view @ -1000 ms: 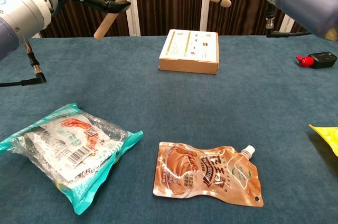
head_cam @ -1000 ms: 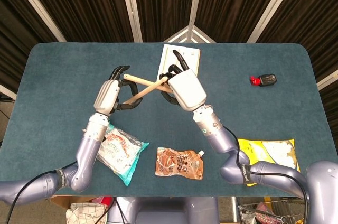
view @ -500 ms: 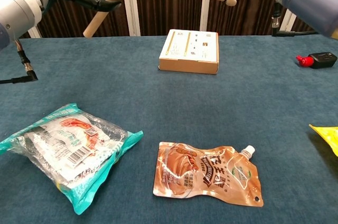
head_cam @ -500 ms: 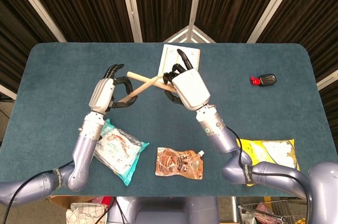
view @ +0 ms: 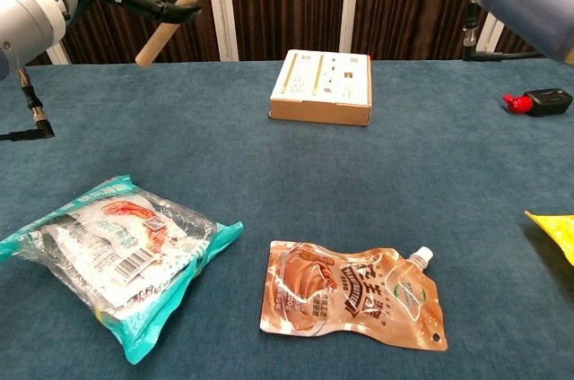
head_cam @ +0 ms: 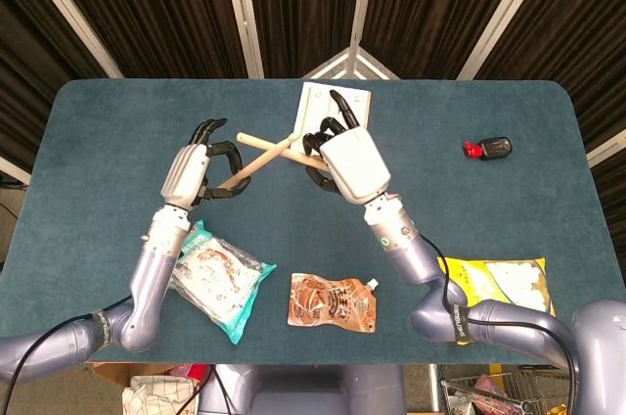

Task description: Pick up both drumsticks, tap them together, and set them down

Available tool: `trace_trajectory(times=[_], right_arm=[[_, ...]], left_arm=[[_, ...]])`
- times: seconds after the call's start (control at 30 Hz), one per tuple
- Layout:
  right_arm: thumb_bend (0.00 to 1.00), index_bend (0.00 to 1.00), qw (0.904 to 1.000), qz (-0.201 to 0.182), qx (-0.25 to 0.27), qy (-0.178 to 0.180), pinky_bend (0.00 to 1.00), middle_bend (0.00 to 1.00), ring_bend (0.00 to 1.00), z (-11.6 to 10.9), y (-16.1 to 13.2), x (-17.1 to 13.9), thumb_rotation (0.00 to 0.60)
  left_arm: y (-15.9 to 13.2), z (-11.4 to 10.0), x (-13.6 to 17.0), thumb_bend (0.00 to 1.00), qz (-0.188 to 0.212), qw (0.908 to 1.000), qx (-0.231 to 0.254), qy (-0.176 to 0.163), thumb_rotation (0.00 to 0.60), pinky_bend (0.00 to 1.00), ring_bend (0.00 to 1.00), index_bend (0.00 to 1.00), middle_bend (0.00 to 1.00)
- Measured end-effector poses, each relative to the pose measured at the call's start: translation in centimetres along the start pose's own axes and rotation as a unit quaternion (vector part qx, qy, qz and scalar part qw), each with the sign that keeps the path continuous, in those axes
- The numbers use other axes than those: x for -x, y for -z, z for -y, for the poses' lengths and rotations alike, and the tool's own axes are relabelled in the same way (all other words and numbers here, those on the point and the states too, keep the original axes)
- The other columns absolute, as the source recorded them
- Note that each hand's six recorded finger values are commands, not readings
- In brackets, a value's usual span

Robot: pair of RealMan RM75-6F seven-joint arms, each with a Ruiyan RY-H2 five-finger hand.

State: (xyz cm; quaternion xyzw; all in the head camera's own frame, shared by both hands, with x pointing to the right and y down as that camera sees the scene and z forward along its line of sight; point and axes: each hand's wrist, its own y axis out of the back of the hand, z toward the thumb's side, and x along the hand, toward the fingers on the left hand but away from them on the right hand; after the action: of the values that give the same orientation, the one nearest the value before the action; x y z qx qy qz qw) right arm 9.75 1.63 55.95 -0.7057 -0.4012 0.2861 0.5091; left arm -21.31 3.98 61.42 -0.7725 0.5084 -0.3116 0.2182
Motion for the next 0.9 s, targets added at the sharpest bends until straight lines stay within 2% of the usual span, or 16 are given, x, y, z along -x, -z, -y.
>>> trace_trajectory(times=[0.13, 0.27, 0.47, 0.67, 0.9], right_arm=[[0.42, 0.7, 0.9999, 0.015, -0.004, 0.002, 0.0, 0.68, 0.39, -0.1, 1.2, -0.1, 0.6], [0.42, 0.7, 0.9993, 0.038, -0.006, 0.001, 0.0, 0.68, 0.39, 0.0, 3.2, -0.6, 0.6], [0.43, 0.7, 0.998, 0.06, -0.019, -0.008, 0.0, 0.68, 0.39, 0.6, 6.5, -2.4, 0.6], [0.43, 0.7, 0.9976, 0.045, -0.048, -0.021, 0.0, 0.68, 0.39, 1.7, 8.6, -4.8, 0.6], [0.43, 0.7, 0.9962, 0.042, -0.06, -0.046, 0.0, 0.68, 0.39, 3.9, 10.0, -7.5, 0.6]], left_arm=[[0.0, -0.1, 0.4, 0.39, 0.013, 0.9999, -0.006, 0.007, 0.6, 0.0, 0.1, 0.66, 0.64], [0.8, -1.1, 1.3, 0.39, 0.025, 0.9993, -0.025, 0.015, 0.6, 0.0, 0.1, 0.67, 0.64], [4.8, -4.1, 3.3, 0.39, 0.018, 0.9935, -0.11, 0.022, 0.6, 0.0, 0.1, 0.67, 0.64], [10.3, -6.7, 5.0, 0.39, -0.016, 0.9772, -0.21, 0.026, 0.6, 0.0, 0.1, 0.67, 0.64], [15.7, -8.5, 6.1, 0.39, -0.04, 0.9472, -0.317, 0.026, 0.6, 0.0, 0.1, 0.68, 0.64]])
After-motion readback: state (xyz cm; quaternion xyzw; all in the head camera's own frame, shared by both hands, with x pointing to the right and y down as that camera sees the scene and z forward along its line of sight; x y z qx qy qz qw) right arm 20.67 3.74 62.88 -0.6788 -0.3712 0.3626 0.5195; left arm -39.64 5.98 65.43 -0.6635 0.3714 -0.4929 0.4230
